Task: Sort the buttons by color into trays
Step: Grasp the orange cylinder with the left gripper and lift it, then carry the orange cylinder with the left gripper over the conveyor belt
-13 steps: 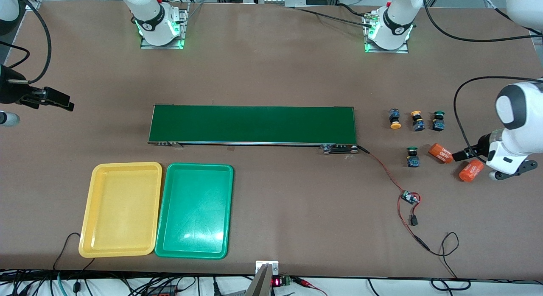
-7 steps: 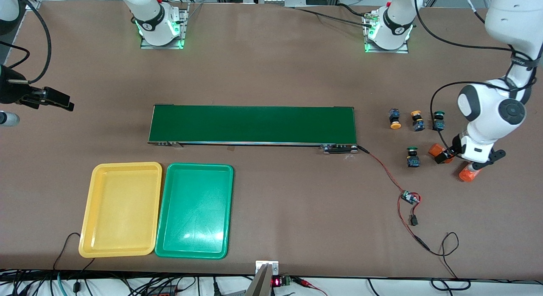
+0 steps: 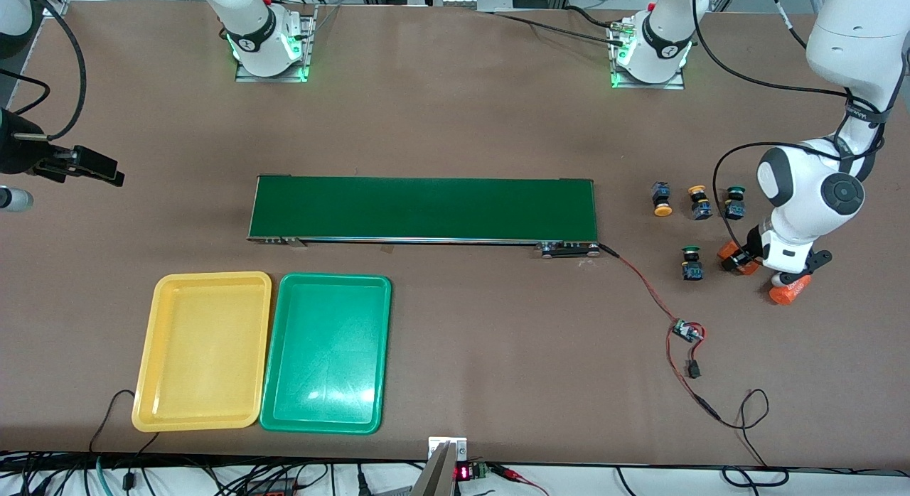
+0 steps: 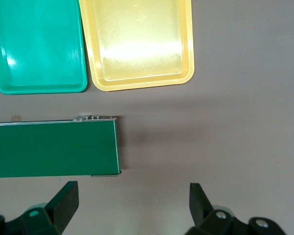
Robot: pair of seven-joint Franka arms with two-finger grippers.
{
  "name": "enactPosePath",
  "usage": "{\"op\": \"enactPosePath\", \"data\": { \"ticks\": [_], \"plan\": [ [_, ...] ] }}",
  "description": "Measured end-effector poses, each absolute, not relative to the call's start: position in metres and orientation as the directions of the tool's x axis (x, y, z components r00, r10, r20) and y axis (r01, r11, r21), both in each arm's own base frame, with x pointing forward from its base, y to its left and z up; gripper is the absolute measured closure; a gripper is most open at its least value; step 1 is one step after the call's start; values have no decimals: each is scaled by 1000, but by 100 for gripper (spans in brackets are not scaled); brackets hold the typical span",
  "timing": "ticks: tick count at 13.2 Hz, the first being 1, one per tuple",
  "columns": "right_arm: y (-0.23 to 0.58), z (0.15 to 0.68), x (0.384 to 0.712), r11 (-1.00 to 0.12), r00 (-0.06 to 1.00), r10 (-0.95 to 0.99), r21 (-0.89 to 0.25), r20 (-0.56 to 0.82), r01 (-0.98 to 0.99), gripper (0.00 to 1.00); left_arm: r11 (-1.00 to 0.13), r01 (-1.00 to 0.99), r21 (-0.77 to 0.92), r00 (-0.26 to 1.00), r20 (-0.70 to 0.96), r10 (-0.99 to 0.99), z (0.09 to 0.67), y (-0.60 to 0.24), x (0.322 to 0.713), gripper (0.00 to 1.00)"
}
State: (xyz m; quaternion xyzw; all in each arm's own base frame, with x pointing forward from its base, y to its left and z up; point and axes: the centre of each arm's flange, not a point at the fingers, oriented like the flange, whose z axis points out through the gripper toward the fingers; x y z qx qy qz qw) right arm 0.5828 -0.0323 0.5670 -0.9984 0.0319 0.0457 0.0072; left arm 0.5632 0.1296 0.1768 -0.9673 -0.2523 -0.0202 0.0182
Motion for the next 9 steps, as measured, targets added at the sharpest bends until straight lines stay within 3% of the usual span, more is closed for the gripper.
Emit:
{"op": "enactPosePath", "data": {
  "ticks": [4, 9],
  "plan": [
    [-32, 567, 583, -998, 994, -63, -11, -92, -64, 0, -913, 405, -39, 914, 6, 405, 239, 128, 602, 50],
    [-32, 566, 583, -998, 994, -63, -11, -93, -64, 0, -991, 135, -20, 979, -149, 137, 322, 91, 638, 50]
  ]
}}
